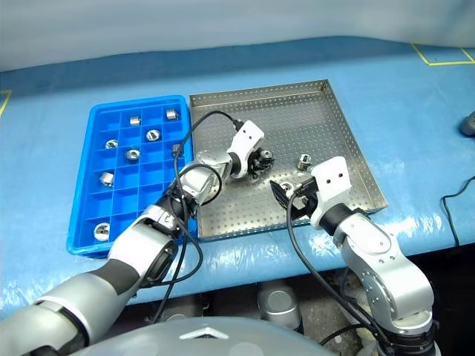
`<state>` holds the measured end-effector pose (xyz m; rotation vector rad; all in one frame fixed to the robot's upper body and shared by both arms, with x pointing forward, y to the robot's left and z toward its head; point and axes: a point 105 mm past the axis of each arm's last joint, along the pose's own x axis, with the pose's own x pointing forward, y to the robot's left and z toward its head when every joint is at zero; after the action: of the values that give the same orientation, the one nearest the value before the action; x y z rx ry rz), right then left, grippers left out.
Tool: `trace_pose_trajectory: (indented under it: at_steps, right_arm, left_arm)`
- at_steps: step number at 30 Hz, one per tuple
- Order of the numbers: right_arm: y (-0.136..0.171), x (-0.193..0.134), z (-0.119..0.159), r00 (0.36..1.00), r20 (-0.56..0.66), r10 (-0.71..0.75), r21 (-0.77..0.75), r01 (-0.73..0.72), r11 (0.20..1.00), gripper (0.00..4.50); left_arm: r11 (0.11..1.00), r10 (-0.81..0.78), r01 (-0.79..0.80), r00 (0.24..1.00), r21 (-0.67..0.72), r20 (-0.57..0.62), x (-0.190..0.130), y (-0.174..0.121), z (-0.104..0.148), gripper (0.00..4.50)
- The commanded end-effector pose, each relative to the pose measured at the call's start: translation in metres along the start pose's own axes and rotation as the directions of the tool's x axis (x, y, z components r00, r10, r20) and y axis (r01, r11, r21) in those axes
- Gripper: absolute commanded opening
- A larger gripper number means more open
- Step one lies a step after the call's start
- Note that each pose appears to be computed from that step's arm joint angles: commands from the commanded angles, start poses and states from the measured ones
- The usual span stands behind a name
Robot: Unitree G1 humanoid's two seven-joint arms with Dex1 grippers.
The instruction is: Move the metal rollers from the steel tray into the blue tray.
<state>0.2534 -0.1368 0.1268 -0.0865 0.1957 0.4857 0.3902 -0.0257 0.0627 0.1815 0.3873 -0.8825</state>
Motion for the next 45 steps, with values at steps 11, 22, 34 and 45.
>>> trace_pose_trajectory:
  at_steps: [11,22,34,45]
  right_arm:
    - [0.005,0.009,0.012,0.998,0.053,0.040,-0.024,-0.039,0.999,4.50]
    - [0.051,0.022,0.017,0.937,0.058,0.346,-0.044,-0.344,0.938,4.50]
    - [0.058,0.035,0.025,0.900,0.077,0.429,-0.058,-0.426,0.903,4.50]
    - [0.050,0.038,0.025,0.918,0.075,0.389,-0.053,-0.386,0.921,4.50]
  left_arm:
    - [0.998,-0.034,0.047,0.968,-0.045,0.250,-0.031,0.010,0.059,1.68]
    - [0.997,0.069,-0.077,0.977,0.029,0.201,-0.143,0.043,0.037,1.68]
    - [0.935,0.355,-0.356,0.934,0.004,0.048,-0.229,0.060,-0.006,1.68]
    - [0.909,0.412,-0.415,0.908,-0.035,-0.074,-0.240,0.059,-0.043,1.68]
